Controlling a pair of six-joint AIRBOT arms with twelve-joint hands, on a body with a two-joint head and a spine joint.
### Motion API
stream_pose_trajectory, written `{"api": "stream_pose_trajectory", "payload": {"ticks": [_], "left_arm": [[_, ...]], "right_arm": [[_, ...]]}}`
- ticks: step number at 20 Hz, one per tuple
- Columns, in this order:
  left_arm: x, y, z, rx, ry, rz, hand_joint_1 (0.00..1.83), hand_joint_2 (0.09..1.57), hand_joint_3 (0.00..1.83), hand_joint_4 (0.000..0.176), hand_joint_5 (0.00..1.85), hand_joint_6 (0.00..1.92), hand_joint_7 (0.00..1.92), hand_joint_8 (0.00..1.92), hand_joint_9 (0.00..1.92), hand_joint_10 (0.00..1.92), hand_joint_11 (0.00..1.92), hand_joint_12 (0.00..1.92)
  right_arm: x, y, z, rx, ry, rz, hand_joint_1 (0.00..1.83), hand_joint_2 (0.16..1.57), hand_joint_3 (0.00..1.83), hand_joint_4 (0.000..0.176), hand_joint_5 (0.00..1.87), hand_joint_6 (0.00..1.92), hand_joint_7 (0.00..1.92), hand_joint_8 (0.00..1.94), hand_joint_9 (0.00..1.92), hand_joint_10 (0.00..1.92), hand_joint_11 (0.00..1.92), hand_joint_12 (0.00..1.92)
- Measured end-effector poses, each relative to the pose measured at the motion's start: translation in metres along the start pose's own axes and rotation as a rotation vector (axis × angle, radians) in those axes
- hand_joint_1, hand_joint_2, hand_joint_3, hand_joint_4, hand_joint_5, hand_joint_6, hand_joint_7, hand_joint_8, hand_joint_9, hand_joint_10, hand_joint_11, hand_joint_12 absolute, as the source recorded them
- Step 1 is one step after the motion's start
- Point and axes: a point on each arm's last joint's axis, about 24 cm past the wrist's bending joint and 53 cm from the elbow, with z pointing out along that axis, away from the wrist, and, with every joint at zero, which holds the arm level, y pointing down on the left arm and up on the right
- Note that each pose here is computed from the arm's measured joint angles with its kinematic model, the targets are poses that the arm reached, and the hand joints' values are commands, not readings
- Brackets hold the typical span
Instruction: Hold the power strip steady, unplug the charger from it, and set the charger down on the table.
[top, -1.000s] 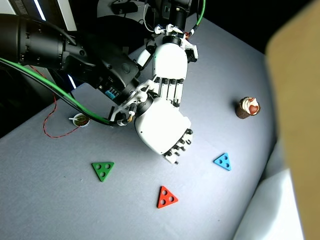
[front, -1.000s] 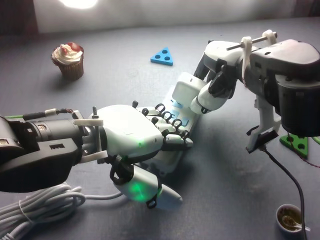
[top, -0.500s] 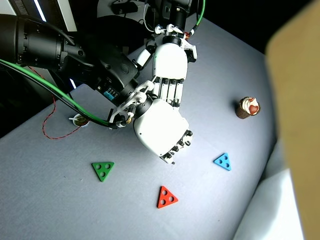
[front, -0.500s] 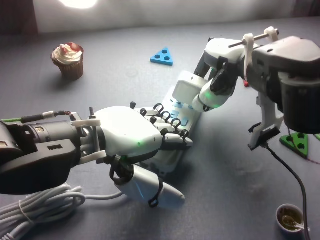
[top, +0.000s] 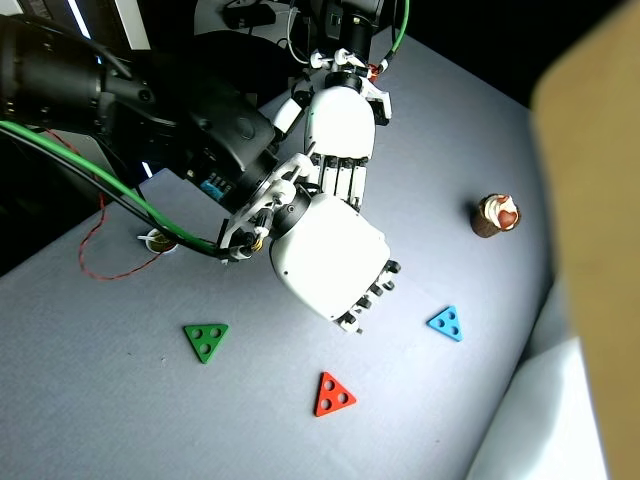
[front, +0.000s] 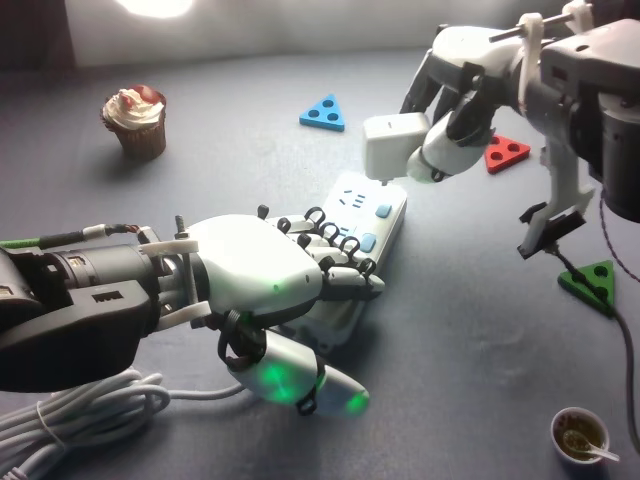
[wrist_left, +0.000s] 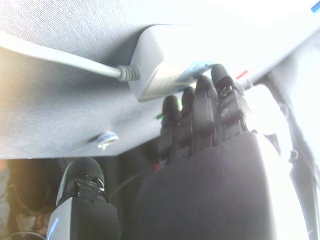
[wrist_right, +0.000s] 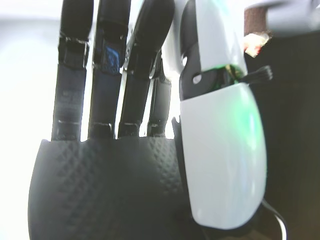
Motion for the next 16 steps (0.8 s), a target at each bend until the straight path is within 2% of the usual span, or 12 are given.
{"api": "stream_pose_trajectory", "payload": {"ticks": [3, 4, 5, 8, 11, 13, 14, 16], "left_arm": [[0.000, 0.000, 0.000, 0.000, 0.000, -0.001, 0.11, 1.07, 0.00, 0.000, 0.22, 0.01, 0.24, 0.01, 0.20, 0.01, 0.01, 0.43], [0.000, 0.000, 0.000, 0.000, -0.001, 0.000, 0.10, 1.07, 0.00, 0.000, 0.22, 0.00, 0.23, 0.00, 0.19, 0.00, 0.01, 0.43], [0.000, 0.000, 0.000, 0.001, -0.001, -0.001, 0.08, 1.08, 0.00, 0.000, 0.20, 0.00, 0.22, 0.00, 0.18, 0.00, 0.00, 0.42], [0.000, 0.000, 0.000, 0.001, -0.002, -0.001, 0.08, 1.07, 0.00, 0.000, 0.20, 0.00, 0.22, 0.00, 0.17, 0.00, 0.00, 0.40], [-0.001, -0.001, 0.000, 0.001, -0.003, -0.001, 0.08, 1.07, 0.00, 0.000, 0.20, 0.00, 0.22, 0.00, 0.17, 0.00, 0.00, 0.39], [-0.001, -0.001, 0.000, 0.001, -0.003, -0.002, 0.08, 1.07, 0.00, 0.000, 0.20, 0.00, 0.22, 0.00, 0.17, 0.00, 0.00, 0.38], [-0.002, -0.001, 0.000, 0.002, -0.003, -0.001, 0.08, 1.09, 0.00, 0.000, 0.18, 0.00, 0.19, 0.00, 0.15, 0.00, 0.00, 0.32], [-0.002, -0.001, 0.000, 0.000, -0.001, -0.003, 0.07, 1.10, 0.01, 0.000, 0.18, 0.00, 0.20, 0.01, 0.16, 0.01, 0.01, 0.31]], "right_arm": [[0.000, 0.012, -0.008, -0.043, 0.014, -0.023, 1.25, 1.04, 0.00, 0.022, 1.10, 0.78, 1.26, 0.51, 1.24, 0.00, 0.78, 0.93], [0.002, 0.020, -0.013, -0.079, 0.016, -0.066, 1.25, 1.03, 0.00, 0.026, 1.11, 0.76, 1.27, 0.49, 1.25, 0.00, 0.79, 0.92], [0.004, 0.033, -0.022, -0.144, 0.024, -0.146, 1.26, 1.03, 0.00, 0.028, 1.13, 0.74, 1.29, 0.44, 1.26, 0.00, 0.83, 0.87], [0.007, 0.052, -0.041, -0.255, 0.039, -0.332, 1.25, 1.03, 0.00, 0.034, 1.13, 0.75, 1.25, 0.51, 1.26, 0.00, 0.83, 0.88], [0.008, 0.048, -0.053, -0.296, 0.053, -0.449, 1.25, 1.03, 0.00, 0.034, 1.12, 0.75, 1.25, 0.51, 1.26, 0.00, 0.84, 0.88], [0.003, 0.045, -0.062, -0.334, 0.056, -0.560, 1.25, 1.04, 0.00, 0.035, 1.11, 0.79, 1.22, 0.55, 1.24, 0.00, 0.82, 0.86], [-0.001, 0.044, -0.066, -0.350, 0.058, -0.615, 1.25, 1.04, 0.00, 0.036, 1.12, 0.76, 1.23, 0.54, 1.25, 0.00, 0.84, 0.84], [0.001, 0.043, -0.072, -0.390, 0.067, -0.750, 1.25, 1.05, 0.00, 0.033, 1.09, 0.80, 1.21, 0.59, 1.23, 0.00, 0.81, 0.84]]}}
